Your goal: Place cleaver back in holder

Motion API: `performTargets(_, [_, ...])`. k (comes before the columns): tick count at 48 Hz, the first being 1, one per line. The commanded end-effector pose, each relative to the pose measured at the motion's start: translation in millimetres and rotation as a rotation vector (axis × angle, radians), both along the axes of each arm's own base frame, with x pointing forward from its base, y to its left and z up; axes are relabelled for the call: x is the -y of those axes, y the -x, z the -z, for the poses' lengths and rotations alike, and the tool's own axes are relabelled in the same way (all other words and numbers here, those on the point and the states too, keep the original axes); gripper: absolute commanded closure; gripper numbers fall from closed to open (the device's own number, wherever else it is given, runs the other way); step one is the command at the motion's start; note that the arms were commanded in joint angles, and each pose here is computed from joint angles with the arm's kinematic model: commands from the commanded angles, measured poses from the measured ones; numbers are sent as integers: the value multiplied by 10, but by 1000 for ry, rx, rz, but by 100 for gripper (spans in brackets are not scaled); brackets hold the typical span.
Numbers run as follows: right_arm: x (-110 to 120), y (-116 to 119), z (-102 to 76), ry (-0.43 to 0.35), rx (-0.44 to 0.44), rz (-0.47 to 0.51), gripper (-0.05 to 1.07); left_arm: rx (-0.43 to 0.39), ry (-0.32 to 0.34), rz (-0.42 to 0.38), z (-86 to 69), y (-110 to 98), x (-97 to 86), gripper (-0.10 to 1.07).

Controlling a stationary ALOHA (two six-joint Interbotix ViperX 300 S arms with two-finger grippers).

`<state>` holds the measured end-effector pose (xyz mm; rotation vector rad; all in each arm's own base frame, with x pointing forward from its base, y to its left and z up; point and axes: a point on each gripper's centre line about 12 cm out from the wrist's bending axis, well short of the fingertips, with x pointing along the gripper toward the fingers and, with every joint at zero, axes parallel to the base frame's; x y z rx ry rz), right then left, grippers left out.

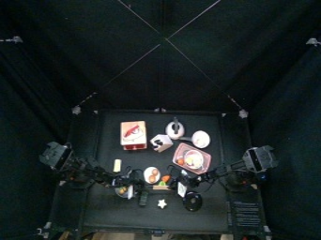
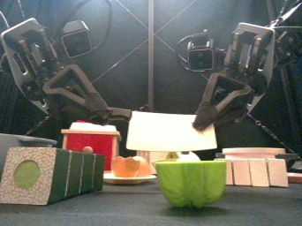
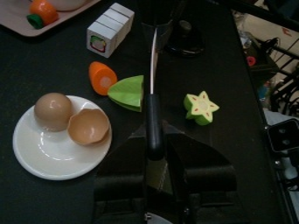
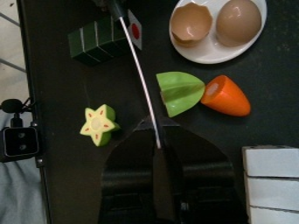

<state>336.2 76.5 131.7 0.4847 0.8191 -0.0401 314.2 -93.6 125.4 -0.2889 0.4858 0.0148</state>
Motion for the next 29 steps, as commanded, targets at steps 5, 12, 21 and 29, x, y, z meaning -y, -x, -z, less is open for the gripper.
performTargets(5, [7,24,-77,-8,20,0,60,41,-2,10,-93,2,8,52])
performTargets(12, [30,29,-177,-13,49,5,59,90,15,-10,-243,-10,-43,52])
performTargets(21, [216,45,-372,2,109,34,49,157,38,-62,-478,10,-234,52])
performTargets(29, [471,55,-582,49,179,65,37,223,59,-116,-702,96,-435,52])
